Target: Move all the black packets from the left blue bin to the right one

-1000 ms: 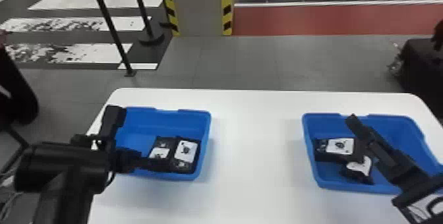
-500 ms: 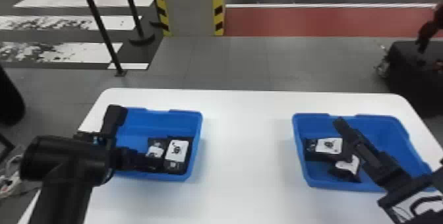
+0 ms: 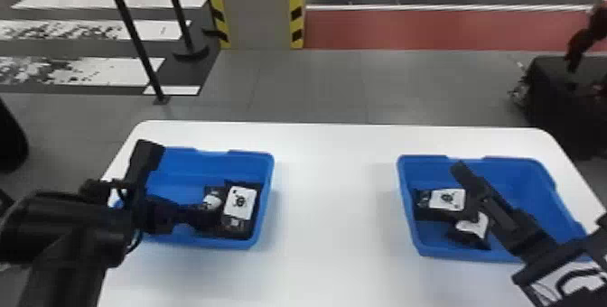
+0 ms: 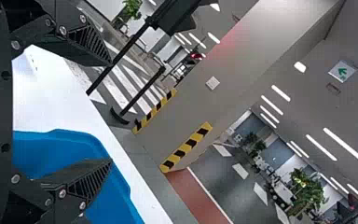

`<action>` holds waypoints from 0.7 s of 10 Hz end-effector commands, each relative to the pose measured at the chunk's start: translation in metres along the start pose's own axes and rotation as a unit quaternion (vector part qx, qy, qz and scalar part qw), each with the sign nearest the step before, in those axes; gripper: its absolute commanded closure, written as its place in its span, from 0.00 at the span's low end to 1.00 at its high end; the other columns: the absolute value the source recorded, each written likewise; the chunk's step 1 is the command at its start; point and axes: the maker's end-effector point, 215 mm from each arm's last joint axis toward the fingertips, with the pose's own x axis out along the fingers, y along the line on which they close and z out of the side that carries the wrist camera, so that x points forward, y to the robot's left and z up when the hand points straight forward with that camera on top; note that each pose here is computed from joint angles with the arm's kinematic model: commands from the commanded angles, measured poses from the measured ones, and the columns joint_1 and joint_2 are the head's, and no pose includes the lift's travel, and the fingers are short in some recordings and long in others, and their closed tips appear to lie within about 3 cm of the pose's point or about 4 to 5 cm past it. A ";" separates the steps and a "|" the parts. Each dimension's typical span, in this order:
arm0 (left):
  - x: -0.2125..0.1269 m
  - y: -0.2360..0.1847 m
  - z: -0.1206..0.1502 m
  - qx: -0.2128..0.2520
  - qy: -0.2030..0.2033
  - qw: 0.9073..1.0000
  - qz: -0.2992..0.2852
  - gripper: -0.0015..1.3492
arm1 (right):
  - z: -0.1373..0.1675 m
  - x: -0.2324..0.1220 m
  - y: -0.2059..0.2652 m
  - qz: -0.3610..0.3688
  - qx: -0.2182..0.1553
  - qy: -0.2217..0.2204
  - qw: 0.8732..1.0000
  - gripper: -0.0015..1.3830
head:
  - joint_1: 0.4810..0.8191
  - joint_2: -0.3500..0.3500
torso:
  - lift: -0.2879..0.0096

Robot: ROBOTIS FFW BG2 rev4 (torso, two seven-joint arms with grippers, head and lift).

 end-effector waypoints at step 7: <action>-0.084 -0.122 0.126 0.144 -0.160 0.972 -0.094 0.90 | -0.039 0.025 0.055 0.074 0.022 0.054 0.996 0.23 | 0.63 0.61 | 0.60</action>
